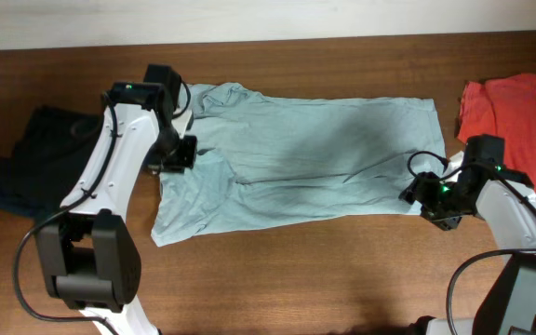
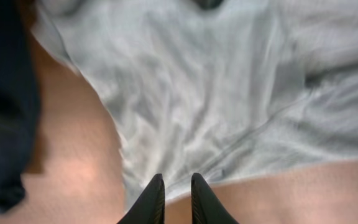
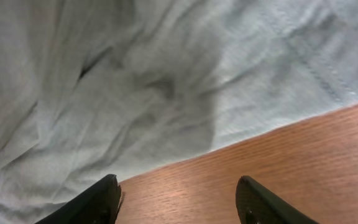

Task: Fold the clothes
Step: 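Lower both grippers to the folded bottom edge and grasp it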

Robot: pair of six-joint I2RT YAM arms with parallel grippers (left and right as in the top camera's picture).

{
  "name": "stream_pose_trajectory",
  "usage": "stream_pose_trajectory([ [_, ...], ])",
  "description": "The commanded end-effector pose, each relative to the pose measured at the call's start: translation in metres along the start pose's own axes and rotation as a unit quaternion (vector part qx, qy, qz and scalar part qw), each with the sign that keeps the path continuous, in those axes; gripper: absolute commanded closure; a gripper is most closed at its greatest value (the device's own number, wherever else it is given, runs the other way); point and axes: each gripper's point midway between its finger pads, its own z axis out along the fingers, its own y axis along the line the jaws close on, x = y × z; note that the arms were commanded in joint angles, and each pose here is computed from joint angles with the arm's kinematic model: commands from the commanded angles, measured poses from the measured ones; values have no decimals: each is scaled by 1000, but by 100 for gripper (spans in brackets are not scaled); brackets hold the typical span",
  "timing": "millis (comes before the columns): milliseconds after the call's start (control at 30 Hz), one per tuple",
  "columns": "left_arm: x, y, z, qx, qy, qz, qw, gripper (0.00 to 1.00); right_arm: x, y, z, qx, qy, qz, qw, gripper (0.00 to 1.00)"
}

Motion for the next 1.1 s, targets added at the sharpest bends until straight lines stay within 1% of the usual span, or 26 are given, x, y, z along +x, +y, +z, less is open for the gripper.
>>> stream_pose_trajectory([
  [0, 21, 10, 21, -6, 41, -60, 997, 84, -6, -5, -8, 6, -12, 5, 1000, 35],
  [67, 31, 20, 32, -12, 57, -88, 994, 84, -4, -6, -9, 7, -9, 8, 1000, 35],
  [133, 45, 31, 47, -12, 77, -115, 990, 81, -2, -7, -8, 9, -5, 4, 1000, 35],
  [267, 66, 44, 71, -10, 102, -139, 985, 78, -3, -8, -9, 11, -6, -5, 1000, 34],
  [300, 69, 46, 76, -8, 104, -143, 984, 77, -3, -8, -9, 11, -7, -5, 1000, 32],
  [400, 67, 43, 94, 13, 88, -151, 985, 71, -4, -8, -9, 10, -8, -5, 1000, 29],
  [500, 61, 40, 105, 22, 68, -150, 986, 67, -3, -8, -9, 11, -7, -5, 1000, 29],
  [667, 62, 43, 126, 16, 47, -149, 988, 66, 0, -9, -9, 13, 0, -3, 1000, 29],
  [700, 65, 45, 130, 9, 47, -149, 988, 69, 1, -9, -9, 13, 1, -2, 1000, 29],
  [733, 68, 47, 133, 3, 48, -149, 988, 76, 1, -10, -9, 14, 2, -2, 1000, 28],
  [767, 73, 49, 136, -6, 53, -150, 987, 91, 1, -11, -9, 18, 1, -2, 1000, 28],
  [800, 76, 52, 138, -13, 56, -150, 987, 97, 0, -12, -9, 22, 0, -2, 1000, 28],
  [833, 79, 55, 138, -22, 58, -152, 986, 99, -1, -17, -9, 35, -4, -2, 999, 28],
  [933, 84, 65, 139, -44, 64, -172, 982, 100, -6, -32, -12, 70, -17, 5, 997, 27],
  [1067, 86, 72, 139, -43, 65, -185, 980, 99, -12, -49, -18, 65, -25, 42, 997, 28],
])
